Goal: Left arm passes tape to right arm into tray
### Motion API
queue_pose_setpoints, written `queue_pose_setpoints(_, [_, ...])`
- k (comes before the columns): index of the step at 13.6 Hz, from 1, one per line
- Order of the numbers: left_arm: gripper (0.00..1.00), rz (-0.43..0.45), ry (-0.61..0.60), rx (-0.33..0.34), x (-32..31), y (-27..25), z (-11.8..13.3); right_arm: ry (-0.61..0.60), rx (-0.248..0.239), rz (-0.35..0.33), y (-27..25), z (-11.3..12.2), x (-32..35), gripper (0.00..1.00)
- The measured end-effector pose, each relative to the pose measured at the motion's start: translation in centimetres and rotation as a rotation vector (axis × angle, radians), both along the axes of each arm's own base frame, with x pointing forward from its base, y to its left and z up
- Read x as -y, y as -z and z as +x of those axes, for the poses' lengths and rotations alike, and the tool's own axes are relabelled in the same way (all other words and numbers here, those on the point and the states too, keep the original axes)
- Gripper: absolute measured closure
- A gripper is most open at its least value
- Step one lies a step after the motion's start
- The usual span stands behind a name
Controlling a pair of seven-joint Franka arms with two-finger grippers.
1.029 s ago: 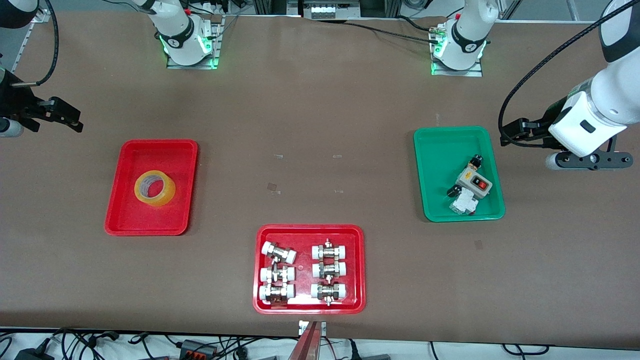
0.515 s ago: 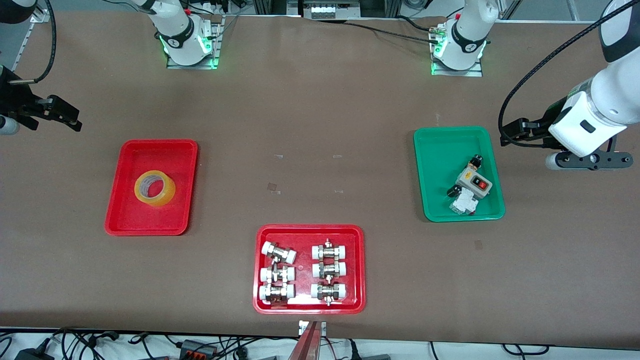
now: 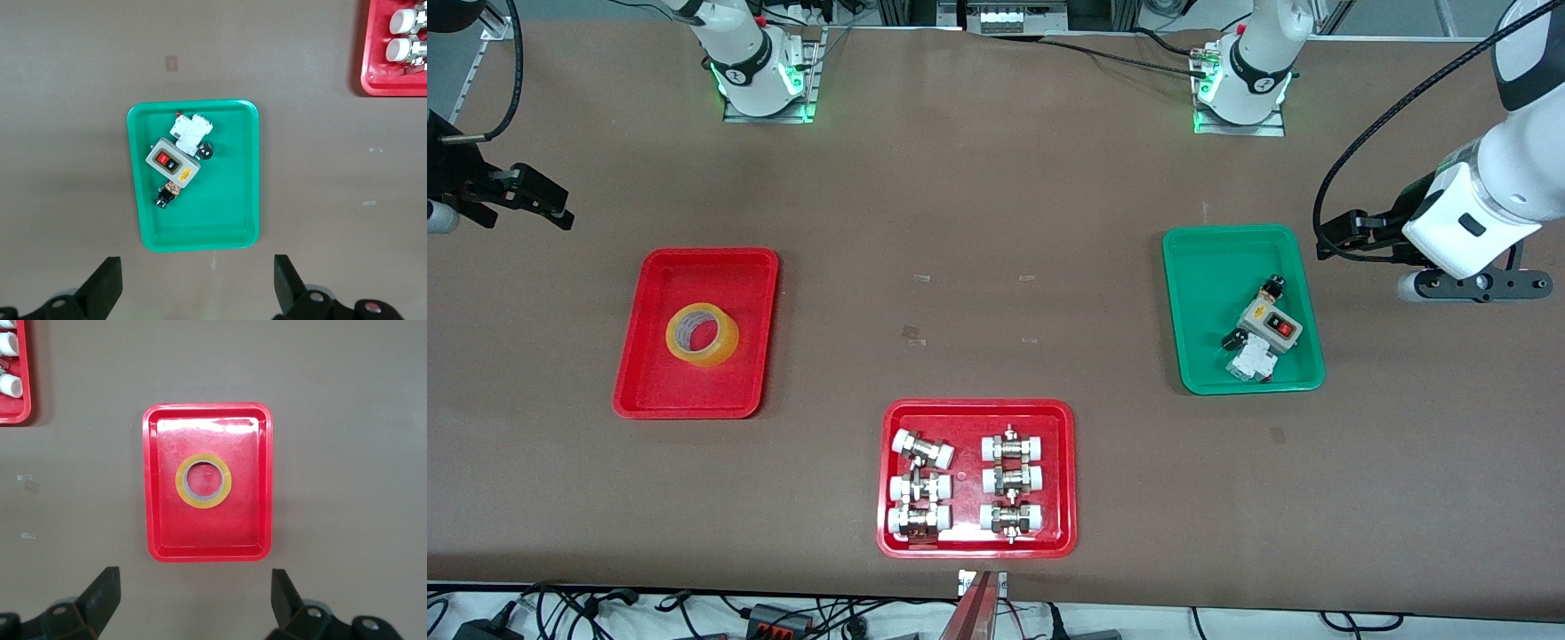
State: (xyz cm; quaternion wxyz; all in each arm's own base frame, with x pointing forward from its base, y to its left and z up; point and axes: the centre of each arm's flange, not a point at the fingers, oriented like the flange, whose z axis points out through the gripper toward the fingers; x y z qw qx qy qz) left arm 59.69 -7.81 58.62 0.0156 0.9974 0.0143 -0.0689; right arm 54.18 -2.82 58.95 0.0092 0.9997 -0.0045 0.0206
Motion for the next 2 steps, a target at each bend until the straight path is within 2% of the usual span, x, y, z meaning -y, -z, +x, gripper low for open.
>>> queue_pose_setpoints(2, [0.00, 0.000, 0.000, 0.000, 0.00, 0.00, 0.00, 0.000, -0.002, 0.000, 0.01, -0.02, 0.00, 0.00])
